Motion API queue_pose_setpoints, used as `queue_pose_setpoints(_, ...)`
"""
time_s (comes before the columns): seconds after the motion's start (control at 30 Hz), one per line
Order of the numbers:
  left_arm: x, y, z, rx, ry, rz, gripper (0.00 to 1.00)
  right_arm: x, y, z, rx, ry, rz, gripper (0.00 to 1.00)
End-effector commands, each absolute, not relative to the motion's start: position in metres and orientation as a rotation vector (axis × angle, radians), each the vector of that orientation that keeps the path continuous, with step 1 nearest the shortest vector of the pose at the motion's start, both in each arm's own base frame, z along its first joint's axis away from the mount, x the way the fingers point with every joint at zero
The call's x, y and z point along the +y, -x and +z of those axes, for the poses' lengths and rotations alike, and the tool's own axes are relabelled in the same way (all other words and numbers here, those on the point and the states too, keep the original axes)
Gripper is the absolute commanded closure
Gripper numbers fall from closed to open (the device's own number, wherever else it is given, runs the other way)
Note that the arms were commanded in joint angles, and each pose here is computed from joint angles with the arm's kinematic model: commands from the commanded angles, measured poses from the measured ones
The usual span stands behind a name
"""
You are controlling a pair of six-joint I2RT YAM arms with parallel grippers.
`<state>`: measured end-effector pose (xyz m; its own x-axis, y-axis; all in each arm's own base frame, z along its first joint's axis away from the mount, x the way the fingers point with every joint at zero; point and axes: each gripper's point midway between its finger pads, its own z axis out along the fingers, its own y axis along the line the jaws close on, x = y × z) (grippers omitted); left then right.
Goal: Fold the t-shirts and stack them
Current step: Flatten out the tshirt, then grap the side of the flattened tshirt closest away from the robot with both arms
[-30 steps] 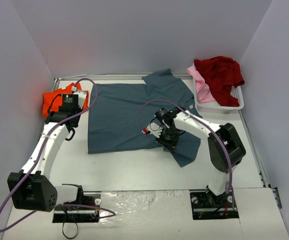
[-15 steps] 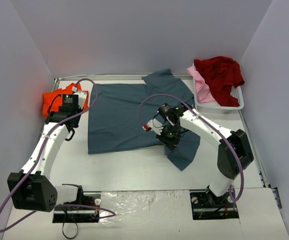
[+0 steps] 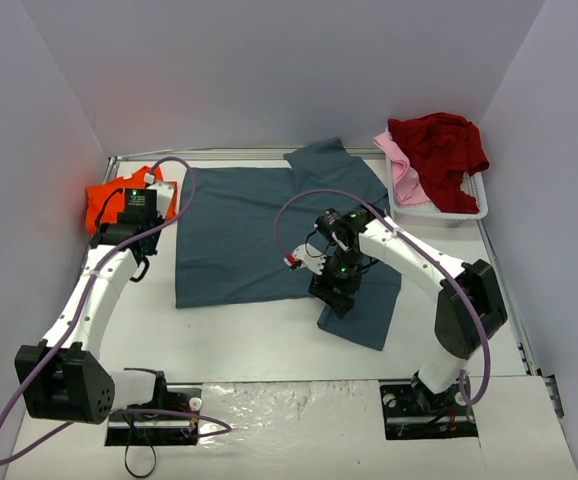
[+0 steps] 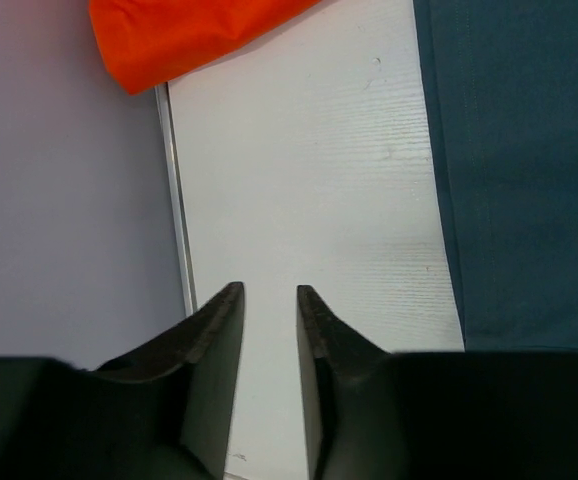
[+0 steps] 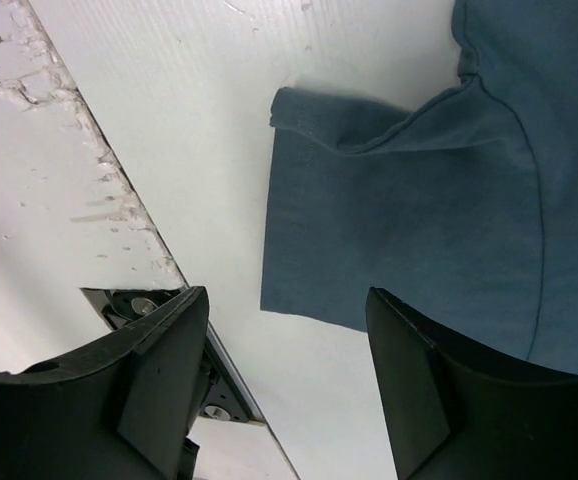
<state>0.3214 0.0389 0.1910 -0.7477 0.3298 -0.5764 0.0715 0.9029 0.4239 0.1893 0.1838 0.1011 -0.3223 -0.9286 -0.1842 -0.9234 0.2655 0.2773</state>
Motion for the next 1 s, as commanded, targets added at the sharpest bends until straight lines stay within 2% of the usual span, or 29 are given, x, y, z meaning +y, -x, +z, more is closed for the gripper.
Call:
queue_pose_setpoints(0.0,0.035,-0.324,0.205,2.358,-0.275,0.470,0.78,0.172,-0.186,0.121,-2.540,-1.814,-0.448,0.39)
queue_pose_setpoints(0.17,0.008,-0.316,0.192,2.363,-0.485,0.368,0.81,0.151,-0.200,0.119,-2.670,-1.802,-0.235,0.39)
queue_pose_setpoints(0.23,-0.002,-0.307,0.180,2.366,-0.598,0.379,0.76,0.143,-0.204,0.123,-2.745,-1.779,-0.213,0.39)
queue_pose_setpoints(0.37,-0.037,-0.288,0.157,2.341,-0.882,0.393,0.73,0.125,-0.224,0.132,-2.923,-1.700,-0.206,0.30)
queue_pose_setpoints(0.5,-0.056,-0.266,0.139,2.326,-1.091,0.372,0.71,0.106,-0.238,0.141,-3.057,-1.620,-0.147,0.29)
queue_pose_setpoints(0.7,-0.046,-0.252,0.112,2.311,-1.259,0.473,0.67,0.090,-0.244,0.131,-3.140,-1.505,-0.114,0.30)
queue_pose_setpoints(0.97,-0.043,-0.230,0.076,2.332,-1.395,0.411,0.59,0.079,-0.269,0.114,-3.205,-1.363,-0.026,0.29)
